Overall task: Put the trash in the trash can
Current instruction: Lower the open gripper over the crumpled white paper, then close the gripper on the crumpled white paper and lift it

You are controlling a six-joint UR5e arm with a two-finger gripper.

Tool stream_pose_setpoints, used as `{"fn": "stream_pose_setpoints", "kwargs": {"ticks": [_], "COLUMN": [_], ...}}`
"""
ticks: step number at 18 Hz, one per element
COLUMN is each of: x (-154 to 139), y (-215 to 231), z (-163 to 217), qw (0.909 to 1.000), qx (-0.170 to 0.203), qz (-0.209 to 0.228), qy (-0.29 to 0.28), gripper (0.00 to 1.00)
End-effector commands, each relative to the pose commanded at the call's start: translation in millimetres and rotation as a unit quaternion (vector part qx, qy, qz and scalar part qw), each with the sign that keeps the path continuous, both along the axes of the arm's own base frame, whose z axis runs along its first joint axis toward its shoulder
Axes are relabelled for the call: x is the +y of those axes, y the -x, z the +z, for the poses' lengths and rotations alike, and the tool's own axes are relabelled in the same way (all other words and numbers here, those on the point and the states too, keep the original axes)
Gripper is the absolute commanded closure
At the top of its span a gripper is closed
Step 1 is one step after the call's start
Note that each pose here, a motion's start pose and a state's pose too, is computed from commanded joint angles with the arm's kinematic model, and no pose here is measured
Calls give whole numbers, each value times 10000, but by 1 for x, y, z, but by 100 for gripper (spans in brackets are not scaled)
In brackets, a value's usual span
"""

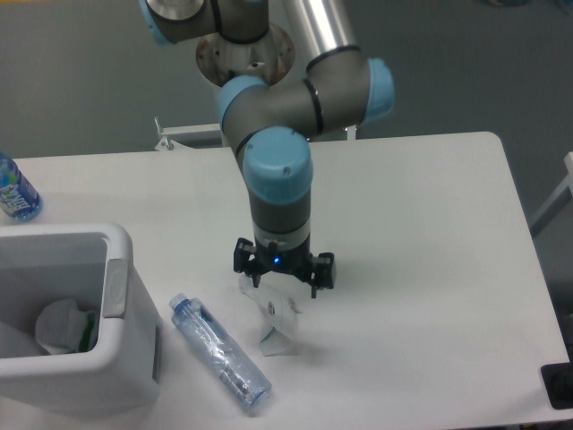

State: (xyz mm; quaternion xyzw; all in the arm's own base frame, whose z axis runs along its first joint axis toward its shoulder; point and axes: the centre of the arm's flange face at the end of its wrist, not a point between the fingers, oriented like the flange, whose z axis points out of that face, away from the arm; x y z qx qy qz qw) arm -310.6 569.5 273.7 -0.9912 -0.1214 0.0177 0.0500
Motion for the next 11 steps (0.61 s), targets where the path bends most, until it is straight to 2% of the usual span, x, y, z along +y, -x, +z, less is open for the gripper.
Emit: {"fn": "stream_pose_setpoints", "kwargs": {"ticks": [3, 8, 10, 11], "x": [8, 14, 14, 12], "y": [-2, 4, 4, 5], "z": [-22, -30, -28, -27], "qw": [9997, 9992, 9990, 9990], "qx": [-117, -17, 1, 61], "qz": [175, 402, 442, 450], "qy": [81, 19, 14, 60], "gripper": [0, 2, 36, 50]}}
